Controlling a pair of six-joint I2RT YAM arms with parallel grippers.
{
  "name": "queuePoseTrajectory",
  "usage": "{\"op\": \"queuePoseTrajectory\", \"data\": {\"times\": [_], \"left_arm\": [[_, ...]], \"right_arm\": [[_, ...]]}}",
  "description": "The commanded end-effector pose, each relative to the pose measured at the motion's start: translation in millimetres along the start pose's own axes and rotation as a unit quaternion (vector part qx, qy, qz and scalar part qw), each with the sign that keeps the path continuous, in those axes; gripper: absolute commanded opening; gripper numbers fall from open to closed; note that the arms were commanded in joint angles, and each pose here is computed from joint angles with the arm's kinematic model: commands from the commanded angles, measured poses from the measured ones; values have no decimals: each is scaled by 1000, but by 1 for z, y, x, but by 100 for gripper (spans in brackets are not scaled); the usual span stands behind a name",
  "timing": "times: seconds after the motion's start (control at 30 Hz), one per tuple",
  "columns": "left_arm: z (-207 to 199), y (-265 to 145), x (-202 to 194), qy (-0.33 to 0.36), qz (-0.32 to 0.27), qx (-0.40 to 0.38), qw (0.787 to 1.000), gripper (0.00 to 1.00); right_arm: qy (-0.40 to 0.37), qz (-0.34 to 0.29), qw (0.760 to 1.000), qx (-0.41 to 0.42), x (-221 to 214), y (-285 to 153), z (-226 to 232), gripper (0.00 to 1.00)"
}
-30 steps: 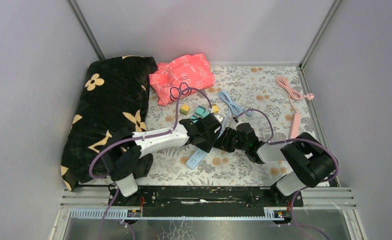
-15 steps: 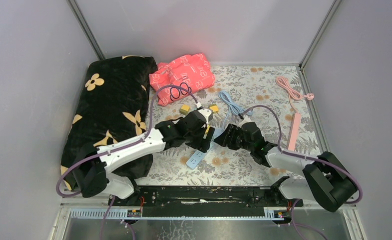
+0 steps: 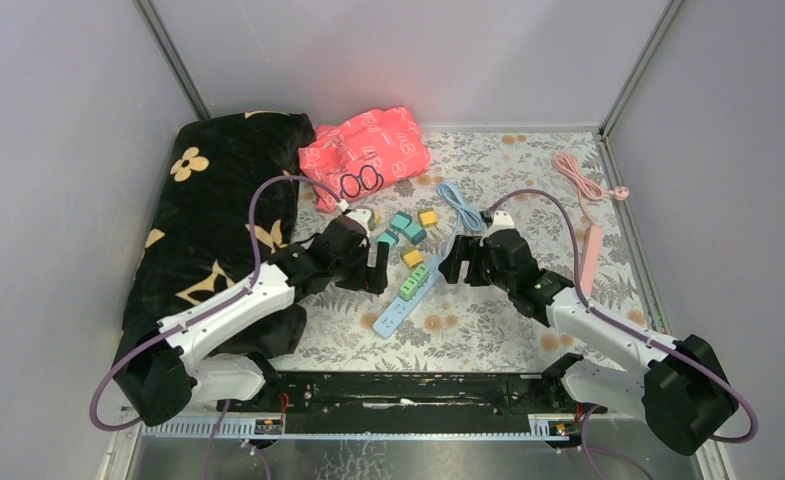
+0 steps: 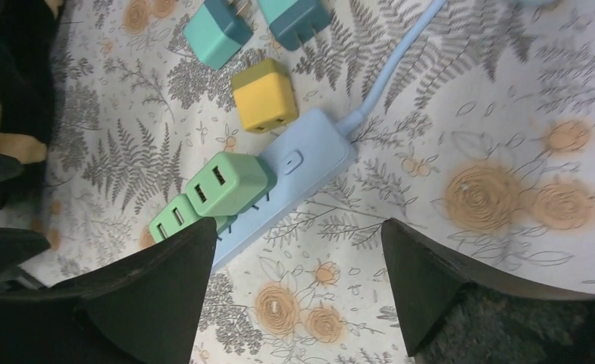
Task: Insert the plug
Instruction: Pick up the plug from the center of the board.
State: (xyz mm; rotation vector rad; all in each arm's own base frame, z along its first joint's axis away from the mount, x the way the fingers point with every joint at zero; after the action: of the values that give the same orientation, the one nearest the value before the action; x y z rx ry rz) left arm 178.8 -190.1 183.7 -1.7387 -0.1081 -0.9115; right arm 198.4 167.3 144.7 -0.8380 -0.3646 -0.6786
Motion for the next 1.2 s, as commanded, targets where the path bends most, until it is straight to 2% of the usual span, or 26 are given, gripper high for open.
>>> {"op": "queuePoseTrajectory", "data": {"times": [0.0,0.23,0.5,0.7,0.9,1.17], "left_arm": [[11,-3,9,-24,-34,-3,999,99],[29,-15,28,1,-62,1,998,100],[39,-28,57,62,-90,22,994,100],[48,-22,45,68,-72,40,994,100],[49,-18,37,62,-62,32,996,100],[53,-13,32,58,-46,40,996,100]], "right_arm": [[-84,-34,995,-37,28,-4,10,89],[-140,-38,986,-76,60,23,31,93],[-166,5,981,-105,66,73,37,93],[-183,33,975,-121,65,102,35,88],[-197,31,971,-134,70,127,35,86],[-194,21,969,-153,84,161,34,77]]}}
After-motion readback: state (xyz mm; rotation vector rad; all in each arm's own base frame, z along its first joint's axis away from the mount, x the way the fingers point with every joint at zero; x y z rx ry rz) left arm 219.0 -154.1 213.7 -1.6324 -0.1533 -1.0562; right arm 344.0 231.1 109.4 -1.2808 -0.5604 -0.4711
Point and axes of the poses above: each gripper's point midway between its finger pads, its own y axis out along the fingers, its own z axis along the line the jaws close on, x = y × z, the point moved 8 cm from there along -y, back along the fingers, and after that the axes turned 15 degrees about y, right-handed, at the moved point
